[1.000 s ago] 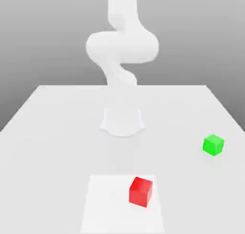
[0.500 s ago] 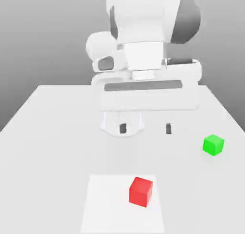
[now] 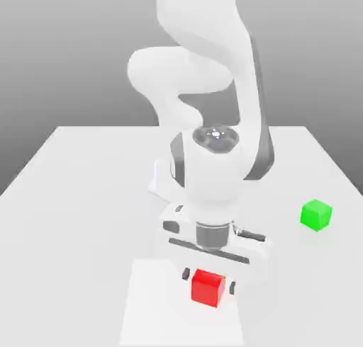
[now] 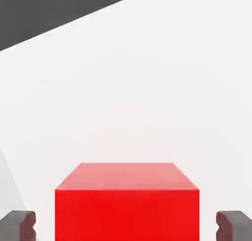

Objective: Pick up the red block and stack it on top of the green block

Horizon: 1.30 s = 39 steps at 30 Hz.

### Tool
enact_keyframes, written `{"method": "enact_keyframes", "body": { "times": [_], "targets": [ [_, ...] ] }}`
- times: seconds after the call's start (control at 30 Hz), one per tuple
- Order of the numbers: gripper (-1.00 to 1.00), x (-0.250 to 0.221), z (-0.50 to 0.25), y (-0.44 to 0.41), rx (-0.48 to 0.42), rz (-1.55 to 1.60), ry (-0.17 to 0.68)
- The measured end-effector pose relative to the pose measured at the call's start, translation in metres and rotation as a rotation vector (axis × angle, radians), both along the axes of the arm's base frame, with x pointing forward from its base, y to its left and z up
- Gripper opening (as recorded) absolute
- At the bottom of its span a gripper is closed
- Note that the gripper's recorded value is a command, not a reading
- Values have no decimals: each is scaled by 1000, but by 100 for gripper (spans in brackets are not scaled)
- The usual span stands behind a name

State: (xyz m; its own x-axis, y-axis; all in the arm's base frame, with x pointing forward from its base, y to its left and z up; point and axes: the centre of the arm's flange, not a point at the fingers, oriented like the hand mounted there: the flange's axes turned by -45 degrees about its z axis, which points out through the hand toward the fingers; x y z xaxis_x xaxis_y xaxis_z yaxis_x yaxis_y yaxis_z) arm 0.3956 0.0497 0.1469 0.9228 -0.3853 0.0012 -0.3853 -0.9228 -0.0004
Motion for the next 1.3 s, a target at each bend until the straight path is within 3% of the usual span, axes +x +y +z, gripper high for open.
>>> {"method": "enact_keyframes", "body": {
  "times": [0.33,0.43,0.77,1.07,1.3],
  "targets": [
    [-100,0,55,1,-1,3,0],
    [-100,-15,67,53,15,158,1],
    [-100,-107,90,197,41,697,4],
    [-100,-229,98,273,5,1181,1],
    [-100,-238,47,279,-5,1221,-3]
  ]
}}
